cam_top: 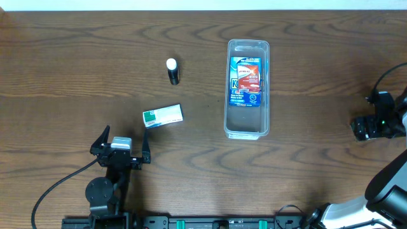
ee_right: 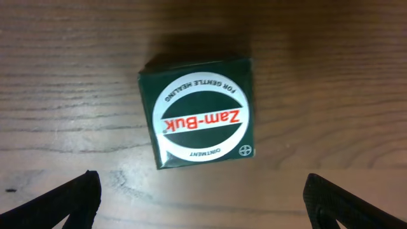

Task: Pack container
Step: 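Withdraw the right gripper and move it to the green Zam-Buk tin, then lower the right gripper around the green Zam-Buk tin and close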

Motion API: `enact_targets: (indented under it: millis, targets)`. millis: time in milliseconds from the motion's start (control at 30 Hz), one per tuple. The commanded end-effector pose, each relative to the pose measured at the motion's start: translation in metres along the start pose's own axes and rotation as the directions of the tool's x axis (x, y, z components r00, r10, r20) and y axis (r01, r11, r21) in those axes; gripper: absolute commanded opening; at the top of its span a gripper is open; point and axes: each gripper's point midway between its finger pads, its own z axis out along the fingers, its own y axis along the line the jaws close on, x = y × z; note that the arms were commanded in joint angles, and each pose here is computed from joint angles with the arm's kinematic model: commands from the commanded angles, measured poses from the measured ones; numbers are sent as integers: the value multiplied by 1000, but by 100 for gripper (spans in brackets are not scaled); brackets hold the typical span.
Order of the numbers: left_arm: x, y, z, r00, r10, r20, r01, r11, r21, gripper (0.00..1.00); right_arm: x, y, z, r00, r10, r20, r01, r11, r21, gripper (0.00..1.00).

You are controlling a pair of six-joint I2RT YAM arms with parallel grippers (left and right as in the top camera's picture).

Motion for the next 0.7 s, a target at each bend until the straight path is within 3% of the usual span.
enact_targets:
  millis: [0, 267, 667]
  targets:
    - [15, -4, 1, 999, -11, -39, 12, 1000, 19, 98, -2, 1, 6, 1000, -7, 14, 8, 1000, -26, 99]
    - [15, -4, 1, 999, -11, -39, 12, 1000, 19, 98, -3, 6, 30, 999, -37, -17, 36, 998, -55, 99]
    - [15, -4, 1, 999, -11, -39, 12, 1000, 19, 98, -14, 13, 34, 987, -153, 48, 157, 983, -97, 99]
